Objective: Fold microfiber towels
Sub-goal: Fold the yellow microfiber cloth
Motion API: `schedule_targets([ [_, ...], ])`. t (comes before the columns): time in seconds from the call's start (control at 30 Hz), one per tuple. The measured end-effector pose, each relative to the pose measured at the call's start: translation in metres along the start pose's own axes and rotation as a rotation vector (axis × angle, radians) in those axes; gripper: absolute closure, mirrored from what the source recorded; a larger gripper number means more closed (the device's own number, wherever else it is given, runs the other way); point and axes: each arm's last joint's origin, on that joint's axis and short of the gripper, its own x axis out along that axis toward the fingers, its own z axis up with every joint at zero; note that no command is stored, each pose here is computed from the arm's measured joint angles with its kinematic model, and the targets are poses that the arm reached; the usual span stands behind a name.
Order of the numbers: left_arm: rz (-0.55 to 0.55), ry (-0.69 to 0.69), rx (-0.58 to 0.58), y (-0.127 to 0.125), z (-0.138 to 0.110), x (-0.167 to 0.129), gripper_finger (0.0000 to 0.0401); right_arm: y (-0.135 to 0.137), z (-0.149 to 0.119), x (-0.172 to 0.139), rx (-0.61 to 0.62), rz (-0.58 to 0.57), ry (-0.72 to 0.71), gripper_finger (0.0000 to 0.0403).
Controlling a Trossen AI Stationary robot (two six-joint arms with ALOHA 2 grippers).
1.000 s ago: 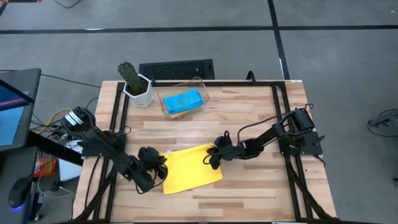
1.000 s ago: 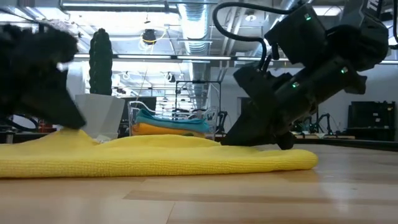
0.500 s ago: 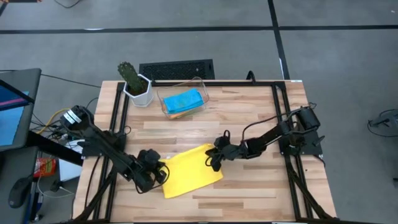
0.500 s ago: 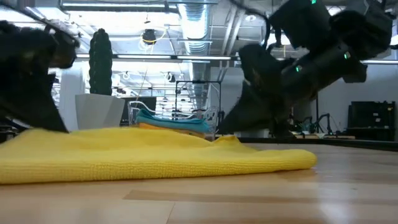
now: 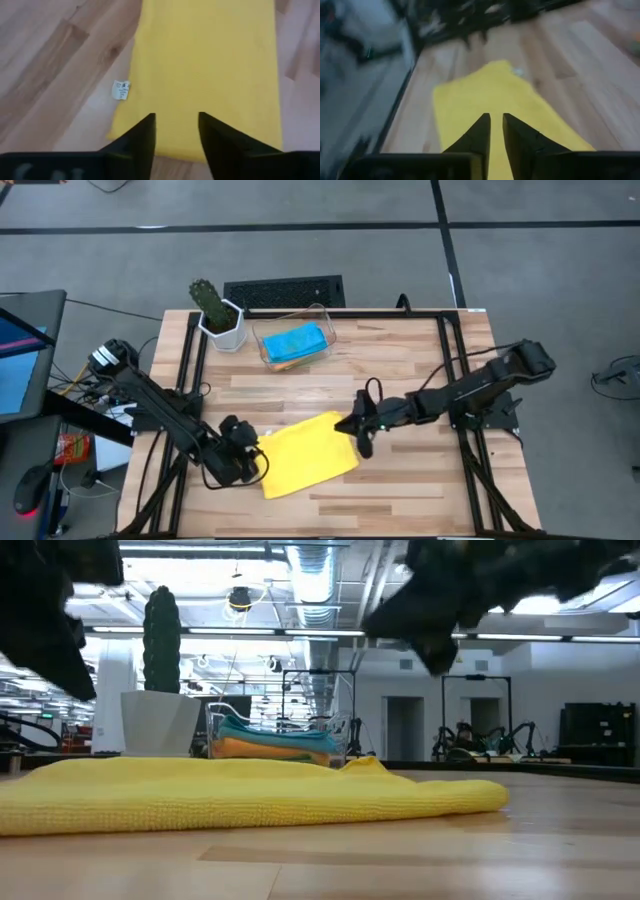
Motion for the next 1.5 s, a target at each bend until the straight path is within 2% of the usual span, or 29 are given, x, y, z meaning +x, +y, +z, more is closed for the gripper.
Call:
schedule_targets([
  [0.1,-0.069,0.037,0.082,-0.004,0.008,-0.013,0.0233,0.018,0.010,-0.013,-0.161,0.037,0.095,0.0317],
  [0.27,-0.308,0.055,0.231,-0.026,0.025,-0.037,0.0215,0.048,0.019,-0.019,-0.381,0.055,0.274,0.0279],
  [0.37,-0.385,0.002,0.306,-0.042,0.026,-0.041,0.0214,0.064,0.016,-0.012,-0.470,0.092,0.307,0.0248],
  [0.43,-0.383,-0.032,0.351,-0.051,0.022,-0.036,0.0213,0.072,0.011,-0.005,-0.523,0.113,0.317,0.0226],
  [0.53,-0.361,-0.037,0.406,-0.063,0.010,-0.020,0.0213,0.074,0.001,0.007,-0.537,0.106,0.367,0.0197],
  [0.67,-0.381,0.021,0.445,-0.079,-0.011,0.009,0.0213,0.065,-0.018,0.026,-0.486,0.052,0.455,0.0174],
  [0.77,-0.365,0.086,0.448,-0.083,-0.026,0.029,0.0213,0.060,-0.033,0.037,-0.422,0.017,0.513,0.0170],
  [0.93,-0.328,0.125,0.389,-0.087,-0.043,0.054,0.0213,0.061,-0.052,0.046,-0.413,0.034,0.572,0.0179],
  [1.17,-0.263,0.087,0.365,-0.086,-0.052,0.060,0.0213,0.058,-0.072,0.059,-0.426,0.037,0.634,0.0185],
  [1.33,-0.208,0.099,0.390,-0.081,-0.056,0.060,0.0215,0.052,-0.083,0.066,-0.404,-0.009,0.672,0.0185],
  [1.5,-0.137,0.172,0.372,-0.075,-0.064,0.068,0.0251,0.051,-0.086,0.067,-0.391,-0.033,0.685,0.0206],
])
